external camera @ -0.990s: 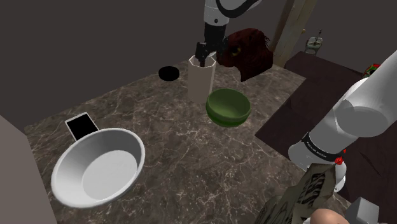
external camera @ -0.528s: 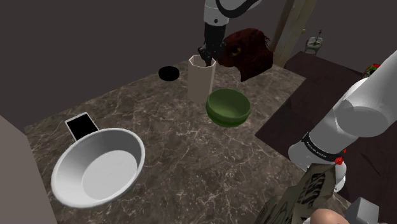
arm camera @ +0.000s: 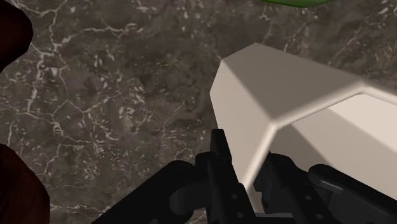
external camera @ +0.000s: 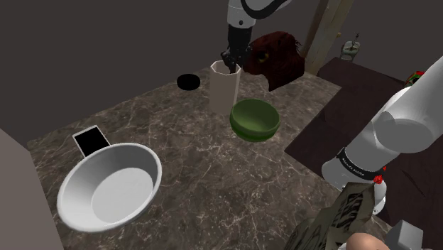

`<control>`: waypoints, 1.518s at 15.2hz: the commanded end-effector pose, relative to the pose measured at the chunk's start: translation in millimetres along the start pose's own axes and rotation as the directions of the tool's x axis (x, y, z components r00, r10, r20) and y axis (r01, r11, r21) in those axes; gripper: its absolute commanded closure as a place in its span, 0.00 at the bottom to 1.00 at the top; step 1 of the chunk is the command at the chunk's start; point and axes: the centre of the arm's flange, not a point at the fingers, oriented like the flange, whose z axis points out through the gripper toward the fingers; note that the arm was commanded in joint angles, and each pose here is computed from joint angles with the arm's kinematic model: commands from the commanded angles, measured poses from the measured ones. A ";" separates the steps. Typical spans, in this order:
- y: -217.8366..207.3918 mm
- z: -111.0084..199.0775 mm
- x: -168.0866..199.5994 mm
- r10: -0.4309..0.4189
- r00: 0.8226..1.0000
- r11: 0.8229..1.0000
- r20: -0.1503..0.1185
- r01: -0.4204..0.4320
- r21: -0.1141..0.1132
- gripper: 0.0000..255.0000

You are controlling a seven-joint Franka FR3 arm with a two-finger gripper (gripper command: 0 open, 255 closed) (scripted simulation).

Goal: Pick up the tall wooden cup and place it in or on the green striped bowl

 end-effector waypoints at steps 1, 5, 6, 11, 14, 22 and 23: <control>0.4 -8.3 -0.4 0.000 1.000 1.000 0.000 0.000 0.000 1.00; 0.4 -29.4 -0.5 0.000 1.000 1.000 0.000 0.000 0.000 1.00; 0.4 -34.7 -0.5 0.000 1.000 1.000 0.000 0.000 0.000 1.00; 0.4 -61.1 -0.7 0.000 1.000 1.000 0.000 0.000 0.000 1.00; 0.4 -76.9 -0.9 0.000 1.000 1.000 0.000 0.000 0.000 1.00; 0.3 -119.2 -1.2 0.000 1.000 1.000 0.000 0.000 0.000 1.00; 0.3 -124.5 -1.2 0.000 1.000 1.000 0.000 0.000 0.000 1.00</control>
